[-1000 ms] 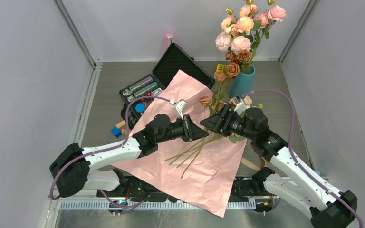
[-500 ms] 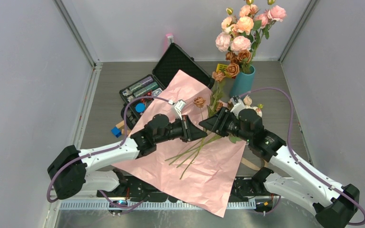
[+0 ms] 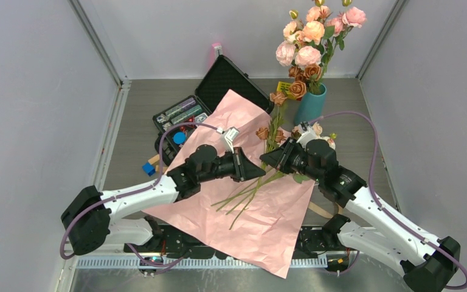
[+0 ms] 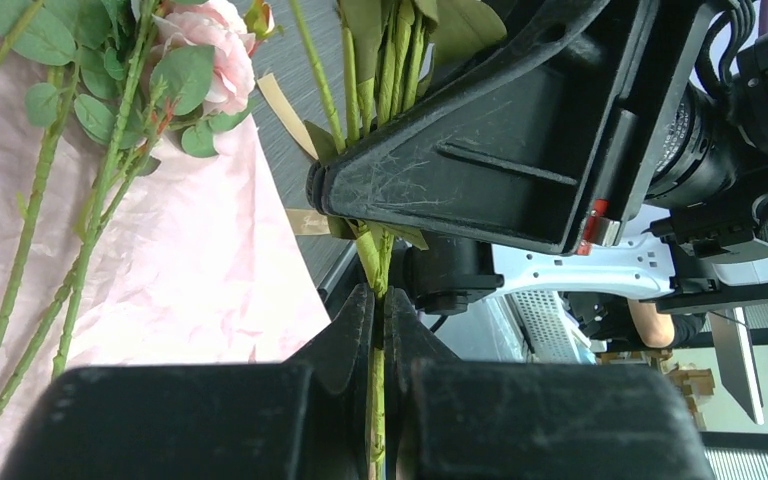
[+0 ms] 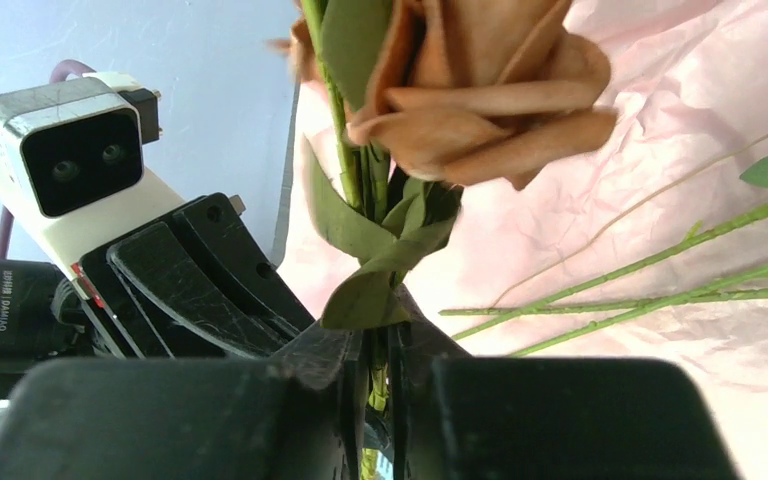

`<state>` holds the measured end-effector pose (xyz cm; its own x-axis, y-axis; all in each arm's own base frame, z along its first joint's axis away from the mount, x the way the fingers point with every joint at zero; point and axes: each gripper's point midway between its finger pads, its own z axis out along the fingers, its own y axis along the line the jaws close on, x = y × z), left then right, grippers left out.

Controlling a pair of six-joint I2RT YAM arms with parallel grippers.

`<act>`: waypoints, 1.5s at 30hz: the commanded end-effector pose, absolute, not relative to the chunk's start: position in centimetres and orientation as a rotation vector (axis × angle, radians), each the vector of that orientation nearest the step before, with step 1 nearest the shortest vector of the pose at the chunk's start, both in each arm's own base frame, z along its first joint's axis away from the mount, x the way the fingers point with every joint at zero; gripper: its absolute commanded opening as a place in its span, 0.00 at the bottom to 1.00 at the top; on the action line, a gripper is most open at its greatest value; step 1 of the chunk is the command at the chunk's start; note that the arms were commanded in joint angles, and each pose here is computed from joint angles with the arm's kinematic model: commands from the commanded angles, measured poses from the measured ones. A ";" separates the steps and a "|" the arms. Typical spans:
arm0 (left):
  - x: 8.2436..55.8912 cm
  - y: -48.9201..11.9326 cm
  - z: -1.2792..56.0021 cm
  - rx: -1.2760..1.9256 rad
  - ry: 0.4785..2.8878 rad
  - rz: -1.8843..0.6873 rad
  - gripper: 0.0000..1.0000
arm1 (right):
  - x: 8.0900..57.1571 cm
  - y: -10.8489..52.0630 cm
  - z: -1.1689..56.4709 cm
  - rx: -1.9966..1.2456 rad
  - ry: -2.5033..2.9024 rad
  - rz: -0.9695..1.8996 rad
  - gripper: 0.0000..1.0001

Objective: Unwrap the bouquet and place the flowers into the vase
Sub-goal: Pick up the fake flower from the wrapping paper.

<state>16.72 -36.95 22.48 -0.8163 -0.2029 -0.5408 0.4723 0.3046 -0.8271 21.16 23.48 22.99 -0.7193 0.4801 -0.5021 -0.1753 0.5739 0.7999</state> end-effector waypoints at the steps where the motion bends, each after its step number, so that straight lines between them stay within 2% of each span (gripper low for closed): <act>1: 16.7 -37.7 24.7 0.275 1.966 -1.593 0.00 | 21.9 23.3 26.0 0.222 1.982 1.169 0.09; 2: 16.6 -37.7 24.6 0.282 1.975 -1.592 0.00 | 21.8 23.3 26.2 0.217 1.979 1.171 0.02; 5: 16.5 -37.9 24.3 0.299 1.996 -1.592 0.00 | 21.6 23.3 26.6 0.196 1.968 1.175 0.00; 7: 16.6 -37.7 24.1 0.303 2.010 -1.587 0.05 | 21.4 23.2 27.1 0.162 1.957 1.174 0.00; 10: 17.0 -36.9 23.6 0.306 2.038 -1.562 0.39 | 20.7 23.0 28.2 0.077 1.936 1.161 0.00; 13: 17.7 -35.3 23.3 0.319 2.070 -1.506 0.64 | 19.8 23.0 29.5 -0.028 1.929 1.147 0.00; 15: 18.2 -33.9 23.1 0.331 2.094 -1.449 0.76 | 19.3 22.7 30.6 -0.092 1.921 1.123 0.00; 19: 19.0 -30.0 23.0 0.413 2.148 -1.292 0.90 | 18.4 22.0 33.1 -0.216 1.897 1.067 0.00; 22: 19.9 -26.5 23.1 0.478 2.180 -1.139 0.94 | 18.1 21.9 36.1 -0.272 1.855 1.058 0.00; 27: 23.0 -19.8 23.5 0.381 2.209 -0.930 0.95 | 19.4 20.6 41.6 -0.266 1.771 0.945 0.00; 30: 25.2 -16.0 23.8 0.239 2.185 -0.868 0.95 | 23.1 18.0 43.3 -0.122 1.765 0.707 0.00; 34: 27.3 -11.9 23.9 0.135 2.168 -0.639 0.95 | 26.0 14.5 47.6 -0.020 1.684 0.466 0.00; 35: 27.6 -11.3 24.0 0.131 2.157 -0.589 0.95 | 25.8 13.6 50.0 -0.001 1.634 0.456 0.00; 40: 28.1 -9.3 23.1 0.130 2.134 -0.439 0.96 | 30.2 10.7 52.1 0.048 1.670 0.208 0.00; 45: 27.9 -8.9 22.5 0.127 2.139 -0.415 0.95 | 32.5 8.6 56.7 0.119 1.583 0.240 0.00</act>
